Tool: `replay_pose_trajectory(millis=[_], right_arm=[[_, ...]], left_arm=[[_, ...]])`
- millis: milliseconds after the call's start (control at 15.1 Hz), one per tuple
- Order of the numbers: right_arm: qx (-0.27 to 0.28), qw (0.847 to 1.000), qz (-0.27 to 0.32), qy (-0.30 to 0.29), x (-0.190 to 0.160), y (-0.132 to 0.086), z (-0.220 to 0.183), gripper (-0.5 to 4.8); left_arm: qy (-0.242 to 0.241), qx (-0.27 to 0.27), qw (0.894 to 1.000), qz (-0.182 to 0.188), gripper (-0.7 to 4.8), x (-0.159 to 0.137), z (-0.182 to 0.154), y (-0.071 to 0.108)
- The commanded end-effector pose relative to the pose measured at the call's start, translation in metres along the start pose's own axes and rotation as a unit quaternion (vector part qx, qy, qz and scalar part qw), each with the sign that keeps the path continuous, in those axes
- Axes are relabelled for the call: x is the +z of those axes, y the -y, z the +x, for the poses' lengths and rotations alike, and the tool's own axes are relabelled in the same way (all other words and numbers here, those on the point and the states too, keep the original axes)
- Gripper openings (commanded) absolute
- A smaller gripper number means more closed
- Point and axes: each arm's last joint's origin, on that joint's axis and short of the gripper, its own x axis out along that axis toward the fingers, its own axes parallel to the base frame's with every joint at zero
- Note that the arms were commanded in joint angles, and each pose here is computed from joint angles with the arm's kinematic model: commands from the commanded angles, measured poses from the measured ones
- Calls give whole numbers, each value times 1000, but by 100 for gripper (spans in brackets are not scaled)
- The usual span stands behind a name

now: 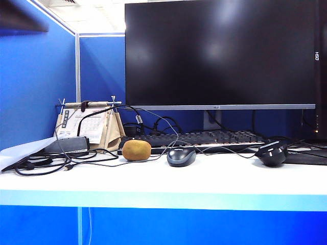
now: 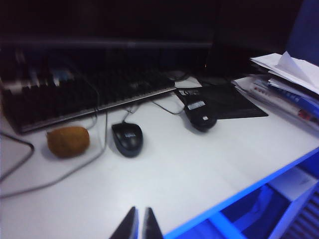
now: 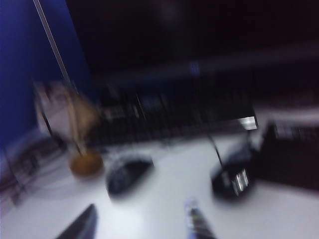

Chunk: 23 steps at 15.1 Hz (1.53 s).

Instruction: Pick up the kiwi and place it near the upside-down mouse.

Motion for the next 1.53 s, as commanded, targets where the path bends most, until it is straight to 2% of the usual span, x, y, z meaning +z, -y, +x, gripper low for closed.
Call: replay_pose_trajectory(millis=[66, 133, 332, 465, 531, 597, 664, 797, 863, 996, 1062, 1128, 1195, 1261, 1328, 1394, 1460, 1527], right_arm=[[9, 999, 7, 31, 18, -4, -1, 280], [11, 999, 6, 30, 18, -4, -1, 280], [26, 1000, 2, 4, 14, -4, -1, 280], [63, 997, -4, -45, 6, -5, -2, 282], [68, 996, -6, -66, 2, -5, -2, 285], [67, 994, -9, -87, -2, -4, -3, 285], [66, 993, -10, -95, -4, -4, -3, 285], [79, 991, 0, -111, -7, -4, -3, 285], [80, 991, 5, -111, -7, -4, -3, 285], [90, 989, 11, -115, -7, -5, -4, 285], [94, 988, 17, -118, -8, -5, -4, 285], [94, 988, 18, -120, -8, -5, -4, 285], [94, 988, 21, -122, -8, -5, -4, 285], [93, 987, 30, -127, -9, -5, -4, 285], [102, 986, 31, -132, -11, -5, -4, 285], [108, 984, 31, -140, -14, -5, -4, 291], [121, 981, 33, -149, -18, -5, -4, 312], [123, 979, 33, -158, -23, -4, -5, 320]], left_arm=[[-55, 3, 998, 18, 366, 3, 22, -1], [-81, 0, 997, 17, 479, 3, 33, -1], [-135, -46, 989, 32, 479, 13, 61, 1], [-241, -71, 963, 102, 479, 51, 95, -8], [-257, -67, 957, 120, 479, 68, 104, -16], [-256, -77, 952, 151, 479, 91, 113, -29], [-255, -77, 949, 168, 479, 101, 116, -36], [-283, -46, 937, 198, 479, 140, 129, -72], [-293, -40, 932, 208, 479, 149, 138, -83], [-307, -27, 931, 194, 479, 151, 162, -106], [-316, -37, 932, 171, 479, 146, 175, -111], [-325, -57, 935, 132, 479, 133, 199, -118], [-346, -61, 927, 131, 479, 118, 217, -116], [-399, -43, 899, 172, 479, 96, 235, -120], [-436, -50, 864, 246, 479, 84, 244, -113], [-472, -58, 799, 367, 479, 75, 255, -108], [-482, -56, 770, 413, 479, 72, 263, -105], [-478, -42, 765, 429, 479, 70, 273, -108]])
